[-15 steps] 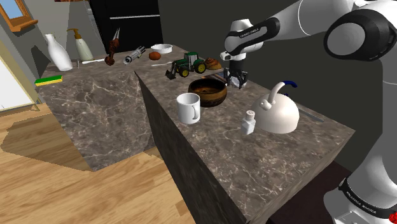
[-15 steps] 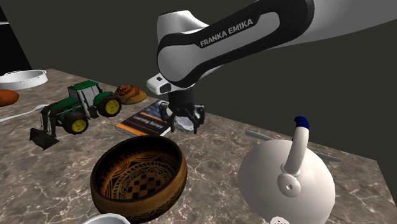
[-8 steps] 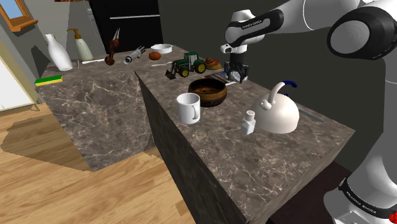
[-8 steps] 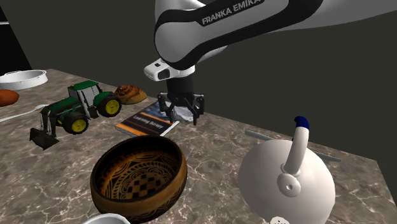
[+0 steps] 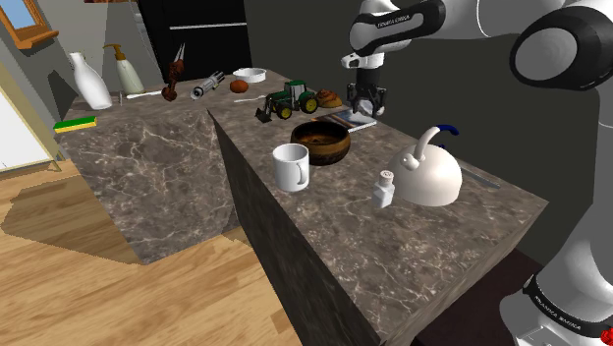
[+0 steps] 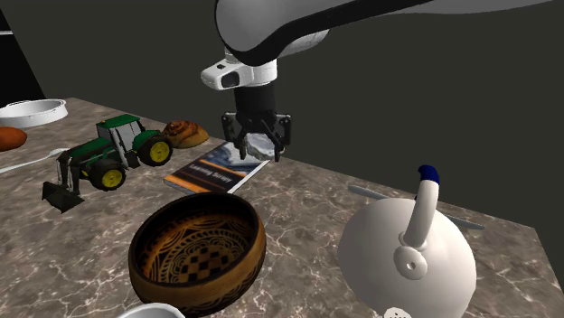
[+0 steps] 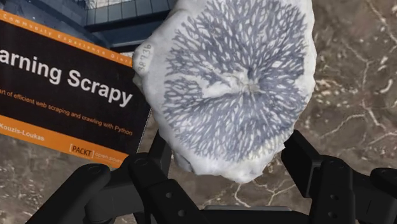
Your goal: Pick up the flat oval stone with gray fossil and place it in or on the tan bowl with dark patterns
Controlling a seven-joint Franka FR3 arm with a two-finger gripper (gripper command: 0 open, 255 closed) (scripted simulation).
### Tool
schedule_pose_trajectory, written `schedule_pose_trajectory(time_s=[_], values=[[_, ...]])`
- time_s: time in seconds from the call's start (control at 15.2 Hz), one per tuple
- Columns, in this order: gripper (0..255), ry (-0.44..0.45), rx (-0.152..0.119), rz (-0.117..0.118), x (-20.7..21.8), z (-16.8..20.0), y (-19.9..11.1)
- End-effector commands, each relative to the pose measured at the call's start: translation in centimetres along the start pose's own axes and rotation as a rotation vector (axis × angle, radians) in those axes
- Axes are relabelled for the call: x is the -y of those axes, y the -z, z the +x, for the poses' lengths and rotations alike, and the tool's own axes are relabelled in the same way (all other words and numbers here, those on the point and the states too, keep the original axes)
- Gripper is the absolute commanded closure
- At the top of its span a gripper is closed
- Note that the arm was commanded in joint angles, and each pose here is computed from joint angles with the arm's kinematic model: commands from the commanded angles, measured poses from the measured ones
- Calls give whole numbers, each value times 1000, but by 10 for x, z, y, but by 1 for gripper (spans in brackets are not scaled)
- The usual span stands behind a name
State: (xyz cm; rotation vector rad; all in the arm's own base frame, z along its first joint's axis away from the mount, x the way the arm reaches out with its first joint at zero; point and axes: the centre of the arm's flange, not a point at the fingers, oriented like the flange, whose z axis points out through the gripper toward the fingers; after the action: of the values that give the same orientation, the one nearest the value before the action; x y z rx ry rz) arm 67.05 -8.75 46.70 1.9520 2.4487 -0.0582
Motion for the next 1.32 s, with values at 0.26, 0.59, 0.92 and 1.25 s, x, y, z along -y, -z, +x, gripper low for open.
schedule_pose_trajectory(time_s=[0.26, 0.59, 0.92, 1.25], values=[[255, 0, 0, 0, 1, -1, 32], [255, 0, 0, 0, 1, -2, 58], [255, 0, 0, 0, 2, -3, 81], [255, 0, 0, 0, -7, 63, 82]])
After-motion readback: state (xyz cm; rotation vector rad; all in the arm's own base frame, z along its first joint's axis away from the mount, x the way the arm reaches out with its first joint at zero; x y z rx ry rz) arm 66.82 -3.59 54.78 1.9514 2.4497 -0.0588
